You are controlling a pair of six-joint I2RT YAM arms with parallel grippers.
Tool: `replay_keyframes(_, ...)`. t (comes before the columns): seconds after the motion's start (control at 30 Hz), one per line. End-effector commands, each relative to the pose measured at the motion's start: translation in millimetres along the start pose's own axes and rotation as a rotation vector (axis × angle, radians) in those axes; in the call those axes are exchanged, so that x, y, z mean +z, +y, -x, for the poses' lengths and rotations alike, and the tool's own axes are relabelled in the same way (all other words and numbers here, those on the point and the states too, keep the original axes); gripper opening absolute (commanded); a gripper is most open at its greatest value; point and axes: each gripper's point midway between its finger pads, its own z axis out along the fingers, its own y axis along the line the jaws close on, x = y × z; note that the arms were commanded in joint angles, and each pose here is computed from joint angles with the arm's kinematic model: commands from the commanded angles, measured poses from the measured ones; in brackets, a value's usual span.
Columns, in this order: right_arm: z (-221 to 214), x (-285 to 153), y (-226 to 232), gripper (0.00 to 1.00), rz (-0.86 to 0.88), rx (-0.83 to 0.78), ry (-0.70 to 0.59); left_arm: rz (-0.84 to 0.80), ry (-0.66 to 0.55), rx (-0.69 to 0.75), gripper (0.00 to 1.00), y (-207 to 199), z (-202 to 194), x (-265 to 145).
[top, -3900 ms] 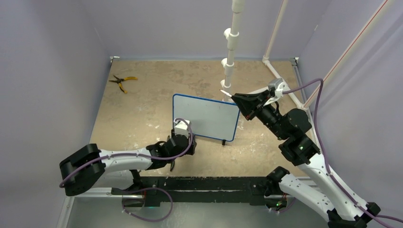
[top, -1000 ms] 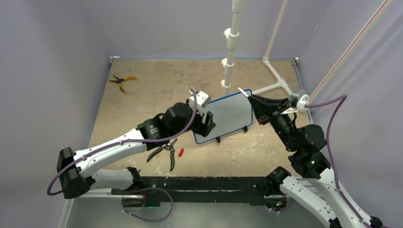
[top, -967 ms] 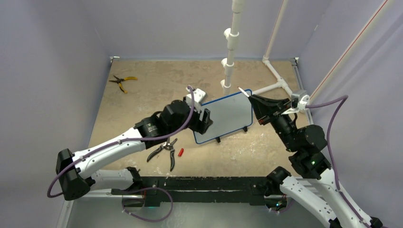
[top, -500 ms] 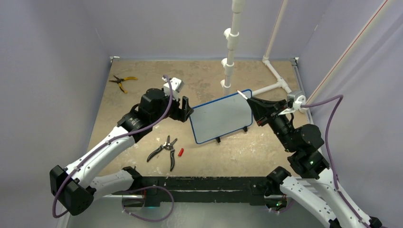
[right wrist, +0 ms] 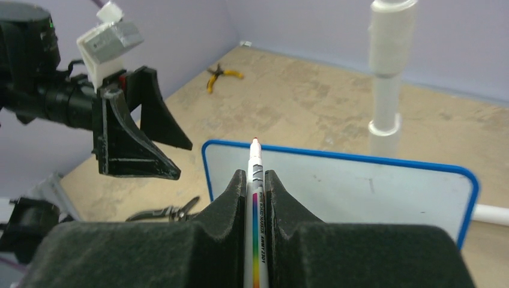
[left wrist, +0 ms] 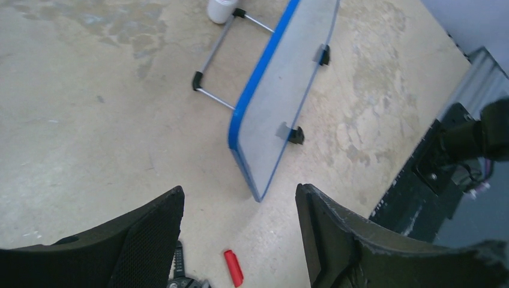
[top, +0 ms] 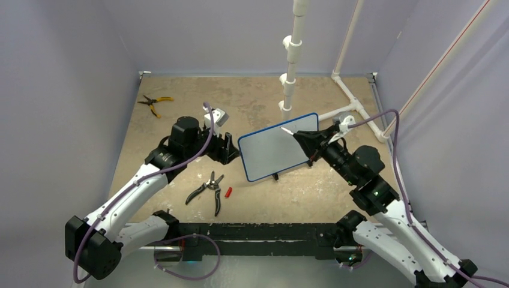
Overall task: Write a sentence on the whiteboard
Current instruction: Hold the whiteboard on the whiteboard stand.
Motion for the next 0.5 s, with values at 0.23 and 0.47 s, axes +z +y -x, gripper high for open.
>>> replay_keyframes(0.23, -62.6, 28.7, 32.8, 0.00, 0.241, 0.027, 0.171, -0.158, 0.039, 0.070, 0.60, -16.8, -6.0, 16.2)
replay_keyframes(0.47, -76.8, 39.8, 35.4, 0.00, 0.272, 0.023, 0.204, -0.171, 0.038, 0.078, 0.52, -15.2, -0.5, 28.5)
